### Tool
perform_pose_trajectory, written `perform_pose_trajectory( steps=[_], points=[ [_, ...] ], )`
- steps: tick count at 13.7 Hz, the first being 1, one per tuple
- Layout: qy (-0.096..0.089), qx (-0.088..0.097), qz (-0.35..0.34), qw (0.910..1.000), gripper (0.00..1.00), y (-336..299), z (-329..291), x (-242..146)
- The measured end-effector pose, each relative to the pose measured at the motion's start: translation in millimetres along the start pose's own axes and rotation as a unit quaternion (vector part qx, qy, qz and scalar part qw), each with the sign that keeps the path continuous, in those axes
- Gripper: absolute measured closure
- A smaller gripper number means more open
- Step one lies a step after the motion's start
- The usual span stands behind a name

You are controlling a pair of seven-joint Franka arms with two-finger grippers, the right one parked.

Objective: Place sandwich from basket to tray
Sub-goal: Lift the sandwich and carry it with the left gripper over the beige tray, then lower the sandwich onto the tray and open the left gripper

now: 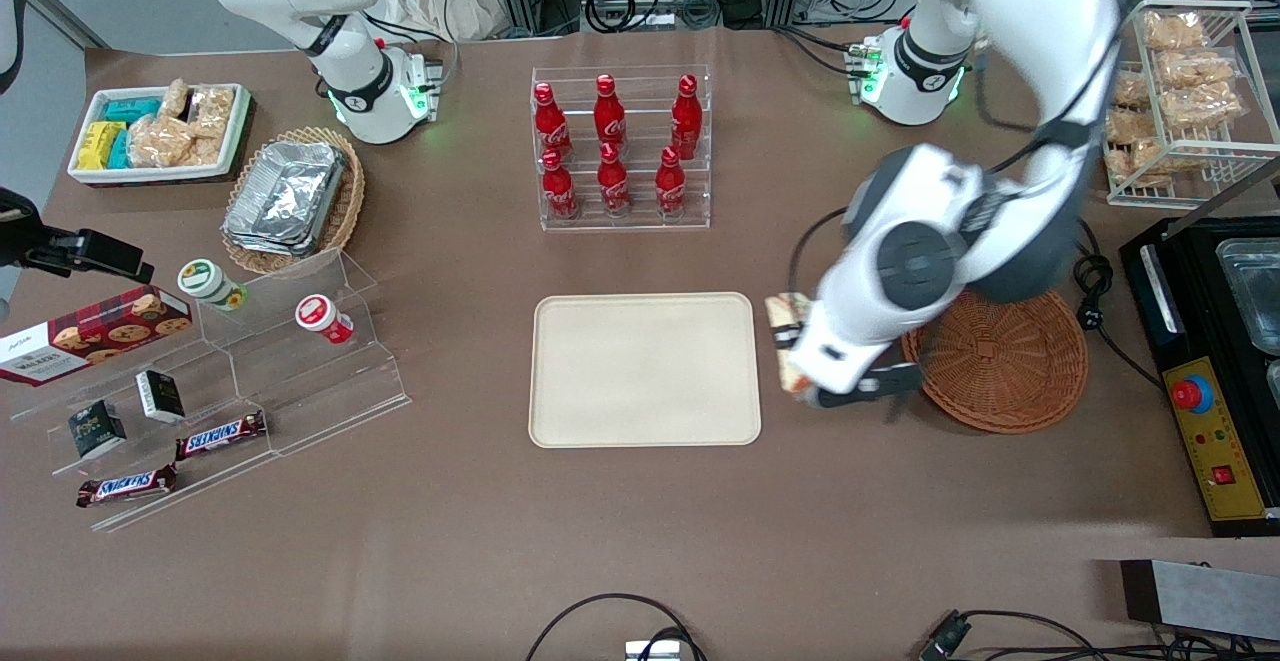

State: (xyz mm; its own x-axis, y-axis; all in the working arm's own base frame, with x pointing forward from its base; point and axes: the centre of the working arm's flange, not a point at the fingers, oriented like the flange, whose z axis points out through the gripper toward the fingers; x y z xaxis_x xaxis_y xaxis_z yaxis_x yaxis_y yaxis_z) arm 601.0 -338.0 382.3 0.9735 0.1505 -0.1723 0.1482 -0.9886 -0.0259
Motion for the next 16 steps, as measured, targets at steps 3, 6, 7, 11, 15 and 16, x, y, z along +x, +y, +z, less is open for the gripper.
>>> perform_pose_trajectory(
  steps=[3,6,7,11,15,16],
  points=[
    [-0.015,-0.002,0.014,0.9998,0.80,41.5,63.1,1.4],
    [-0.041,0.009,0.013,0.9991,0.81,50.8,112.7,3.8],
    [-0.046,0.011,0.013,0.9988,0.84,51.4,121.7,4.8],
    [-0.023,0.014,0.015,0.9995,0.63,62.2,142.9,7.6],
    [-0.002,0.029,0.015,0.9995,0.21,69.9,154.4,6.7],
    [0.003,0.026,0.014,0.9996,0.09,70.0,148.3,9.5]
  ],
)
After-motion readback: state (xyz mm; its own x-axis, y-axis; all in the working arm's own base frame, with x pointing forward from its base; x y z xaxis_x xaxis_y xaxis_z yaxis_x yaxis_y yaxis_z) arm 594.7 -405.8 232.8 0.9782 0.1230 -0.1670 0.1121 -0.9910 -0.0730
